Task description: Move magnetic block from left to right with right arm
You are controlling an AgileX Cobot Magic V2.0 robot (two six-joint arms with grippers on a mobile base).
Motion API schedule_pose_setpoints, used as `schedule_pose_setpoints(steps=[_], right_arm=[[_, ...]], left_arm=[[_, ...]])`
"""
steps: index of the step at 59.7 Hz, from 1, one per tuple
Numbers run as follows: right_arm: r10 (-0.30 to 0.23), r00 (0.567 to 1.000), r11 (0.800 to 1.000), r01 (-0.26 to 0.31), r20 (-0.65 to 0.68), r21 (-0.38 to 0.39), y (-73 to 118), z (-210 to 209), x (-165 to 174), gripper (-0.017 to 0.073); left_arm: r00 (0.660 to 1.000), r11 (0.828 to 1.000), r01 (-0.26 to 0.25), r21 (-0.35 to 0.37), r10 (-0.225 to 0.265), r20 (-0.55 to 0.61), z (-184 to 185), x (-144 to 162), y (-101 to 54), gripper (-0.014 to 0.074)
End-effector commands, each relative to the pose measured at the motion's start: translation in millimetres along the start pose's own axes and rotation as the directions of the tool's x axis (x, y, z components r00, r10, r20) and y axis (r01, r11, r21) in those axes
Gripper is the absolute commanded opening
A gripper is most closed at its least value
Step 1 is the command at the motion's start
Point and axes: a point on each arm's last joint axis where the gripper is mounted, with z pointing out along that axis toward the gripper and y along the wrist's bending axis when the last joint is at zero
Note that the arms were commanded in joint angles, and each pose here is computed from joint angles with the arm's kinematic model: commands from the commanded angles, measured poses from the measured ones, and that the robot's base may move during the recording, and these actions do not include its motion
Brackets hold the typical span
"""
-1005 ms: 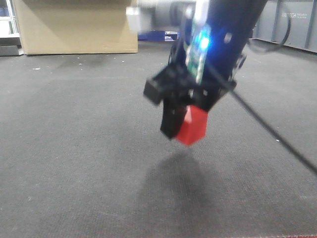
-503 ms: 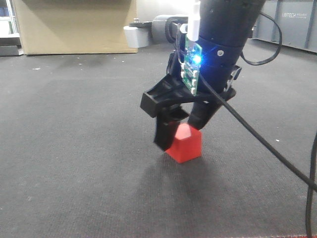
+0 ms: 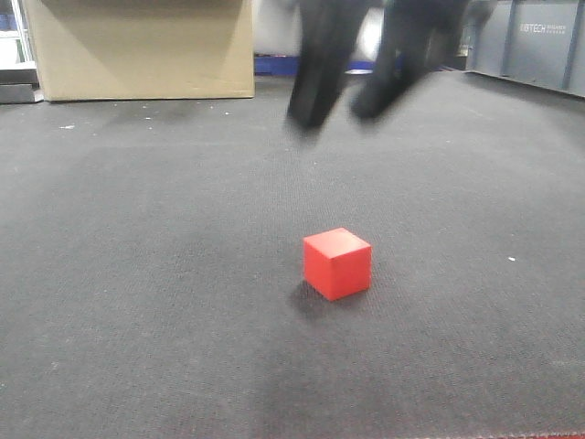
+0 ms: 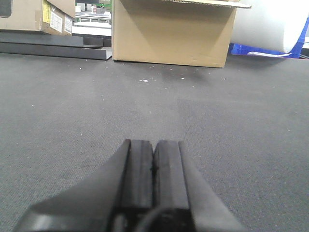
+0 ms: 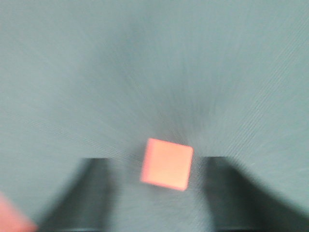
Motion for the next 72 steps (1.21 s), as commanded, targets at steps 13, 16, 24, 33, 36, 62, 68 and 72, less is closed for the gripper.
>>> schedule_pose_setpoints(steps=[13,16,24,33,36,62,68,72], right_arm=[[0.006,0.925,1.0,0.003,0.38,-0.024,6.0,-107,28,0.006],[0.006,0.912,1.0,0.004,0.41,-0.024,5.7,-115,38,0.006],[0.007,0.867,1.0,0.005,0.498,-0.023,3.9,-129,73,0.006],[0.012,0.815,1.0,0.003,0.579,-0.025,1.4,-136,112,0.006],[0.015,0.797,1.0,0.003,0.604,-0.029,0.8,-140,125,0.006],[0.027,0.763,0.999,0.001,0.645,-0.044,-1.5,-140,170,0.006],[0.027,0.767,0.999,0.001,0.642,-0.044,-1.5,-139,171,0.006],[0.027,0.767,0.999,0.001,0.642,-0.044,-1.5,-139,171,0.006]], left_arm=[[0.996,1.0,0.004,0.002,-0.004,0.092,-1,-6,-0.1,-0.0116],[0.996,1.0,0.004,0.002,-0.004,0.092,-1,-6,-0.1,-0.0116],[0.996,1.0,0.004,0.002,-0.004,0.092,-1,-6,-0.1,-0.0116],[0.996,1.0,0.004,0.002,-0.004,0.092,-1,-6,-0.1,-0.0116],[0.996,1.0,0.004,0.002,-0.004,0.092,-1,-6,-0.1,-0.0116],[0.996,1.0,0.004,0.002,-0.004,0.092,-1,-6,-0.1,-0.0116],[0.996,1.0,0.004,0.002,-0.004,0.092,-1,-6,-0.1,-0.0116],[0.996,1.0,0.004,0.002,-0.004,0.092,-1,-6,-0.1,-0.0116]])
